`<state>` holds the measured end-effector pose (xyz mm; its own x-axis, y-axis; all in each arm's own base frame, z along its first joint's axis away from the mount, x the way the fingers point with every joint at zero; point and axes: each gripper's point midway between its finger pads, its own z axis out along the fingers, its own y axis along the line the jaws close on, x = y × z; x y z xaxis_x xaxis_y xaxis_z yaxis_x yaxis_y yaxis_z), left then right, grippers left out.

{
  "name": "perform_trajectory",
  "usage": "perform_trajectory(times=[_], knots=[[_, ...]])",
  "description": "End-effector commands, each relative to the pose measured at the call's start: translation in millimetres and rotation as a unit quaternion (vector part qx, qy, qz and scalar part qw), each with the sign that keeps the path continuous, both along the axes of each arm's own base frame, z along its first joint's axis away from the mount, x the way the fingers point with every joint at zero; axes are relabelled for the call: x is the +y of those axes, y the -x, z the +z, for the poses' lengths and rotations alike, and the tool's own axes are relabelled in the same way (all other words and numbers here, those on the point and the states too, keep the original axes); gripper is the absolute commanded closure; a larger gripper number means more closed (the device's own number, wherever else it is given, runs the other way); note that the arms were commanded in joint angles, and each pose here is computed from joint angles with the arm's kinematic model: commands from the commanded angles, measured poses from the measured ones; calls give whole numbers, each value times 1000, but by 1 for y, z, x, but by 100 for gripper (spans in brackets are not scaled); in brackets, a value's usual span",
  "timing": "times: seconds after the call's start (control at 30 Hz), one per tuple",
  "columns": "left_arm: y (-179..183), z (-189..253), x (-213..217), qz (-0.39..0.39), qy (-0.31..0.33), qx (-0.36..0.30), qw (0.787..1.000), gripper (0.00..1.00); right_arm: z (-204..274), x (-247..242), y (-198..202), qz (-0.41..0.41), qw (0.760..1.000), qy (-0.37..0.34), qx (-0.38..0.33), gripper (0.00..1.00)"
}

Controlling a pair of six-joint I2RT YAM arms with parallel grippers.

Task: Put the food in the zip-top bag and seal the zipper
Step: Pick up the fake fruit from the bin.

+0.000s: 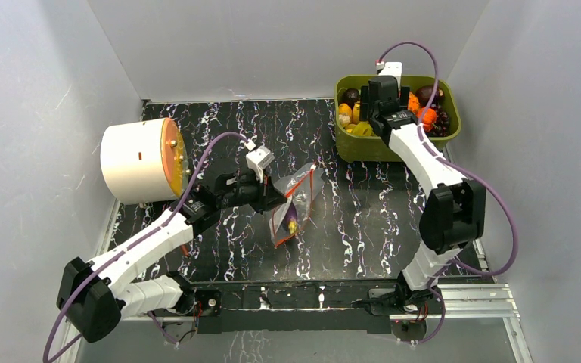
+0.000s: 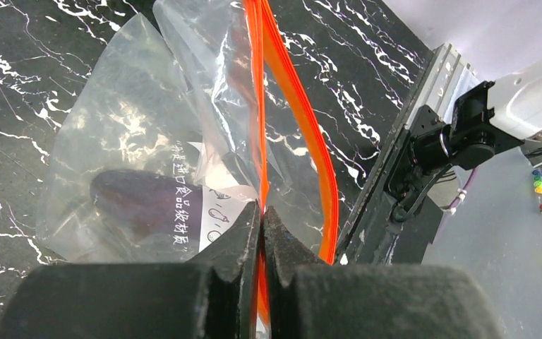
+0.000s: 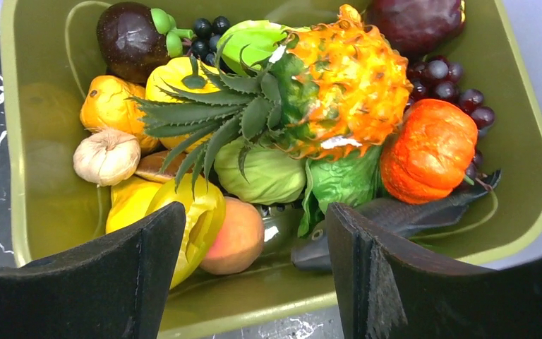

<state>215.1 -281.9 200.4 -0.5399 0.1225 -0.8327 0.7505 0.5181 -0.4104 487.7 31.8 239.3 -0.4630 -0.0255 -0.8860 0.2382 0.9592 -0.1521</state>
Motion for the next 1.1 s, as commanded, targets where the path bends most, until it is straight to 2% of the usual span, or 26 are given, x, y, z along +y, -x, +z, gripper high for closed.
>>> perform_trajectory(times=[0.0,0.17,0.37,0.6,0.9,1.07], knots=[[3,33,2,-16,16,-39,999,100,30,-5,-24,-3,999,15,-41,30],[7,28,6,-19,9,-40,999,100,23,-20,-40,-34,997,58,-27,30],[8,27,7,-14,14,-42,999,100,32,-59,-35,-112,991,62,-30,32],[7,27,7,-10,15,-41,999,100,42,-89,-18,-136,989,46,-30,37],[7,25,8,-5,19,-37,999,100,32,-122,3,-167,986,6,-27,23],[7,25,9,-3,18,-37,999,100,22,-132,-1,-154,987,-23,-31,29]])
